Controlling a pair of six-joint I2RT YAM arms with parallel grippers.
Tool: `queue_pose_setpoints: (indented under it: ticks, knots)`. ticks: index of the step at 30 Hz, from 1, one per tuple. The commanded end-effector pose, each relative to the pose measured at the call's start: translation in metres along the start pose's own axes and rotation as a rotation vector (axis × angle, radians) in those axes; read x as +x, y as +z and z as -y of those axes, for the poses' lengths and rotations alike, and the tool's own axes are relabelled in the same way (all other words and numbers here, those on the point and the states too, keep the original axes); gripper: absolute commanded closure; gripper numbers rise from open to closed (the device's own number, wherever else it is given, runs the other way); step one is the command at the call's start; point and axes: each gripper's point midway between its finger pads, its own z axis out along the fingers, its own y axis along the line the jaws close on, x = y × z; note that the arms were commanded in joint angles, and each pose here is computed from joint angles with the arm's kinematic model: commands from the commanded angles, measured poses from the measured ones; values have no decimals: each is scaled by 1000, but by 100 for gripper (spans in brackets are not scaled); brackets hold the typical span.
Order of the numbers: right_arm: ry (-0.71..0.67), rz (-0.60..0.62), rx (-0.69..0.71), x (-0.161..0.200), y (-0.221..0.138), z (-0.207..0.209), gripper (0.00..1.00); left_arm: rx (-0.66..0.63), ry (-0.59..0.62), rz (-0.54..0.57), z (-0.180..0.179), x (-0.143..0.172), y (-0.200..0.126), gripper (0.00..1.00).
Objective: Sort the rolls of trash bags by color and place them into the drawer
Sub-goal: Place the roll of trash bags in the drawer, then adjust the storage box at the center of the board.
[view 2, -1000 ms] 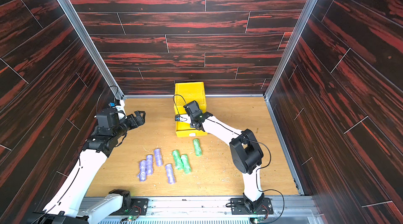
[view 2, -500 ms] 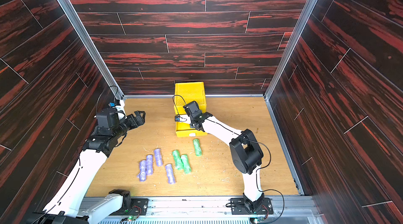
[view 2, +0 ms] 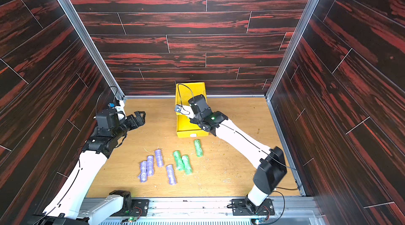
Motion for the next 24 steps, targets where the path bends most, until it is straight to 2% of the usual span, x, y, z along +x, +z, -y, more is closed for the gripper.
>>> queue_pose_setpoints:
  ticks: [1, 5, 8, 15, 20, 24]
  knots:
    - [161, 46, 14, -6, -25, 7, 58, -18, 14, 22, -5, -2, -5, 3]
    - [373, 119, 69, -13, -58, 31, 49, -28, 19, 20, -7, -1, -4, 3]
    - [530, 144, 86, -11, -76, 41, 48, -32, 18, 15, -8, 0, -3, 3]
    - [885, 85, 99, 16, -107, 45, 46, -42, 20, 5, -10, 3, 0, 3]
    - [994, 130, 3, 32, -123, 14, 48, -41, 20, -1, -10, 4, 1, 3]
    - [1011, 32, -108, 48, -118, -24, 49, -50, 18, -6, -12, 5, 2, 3]
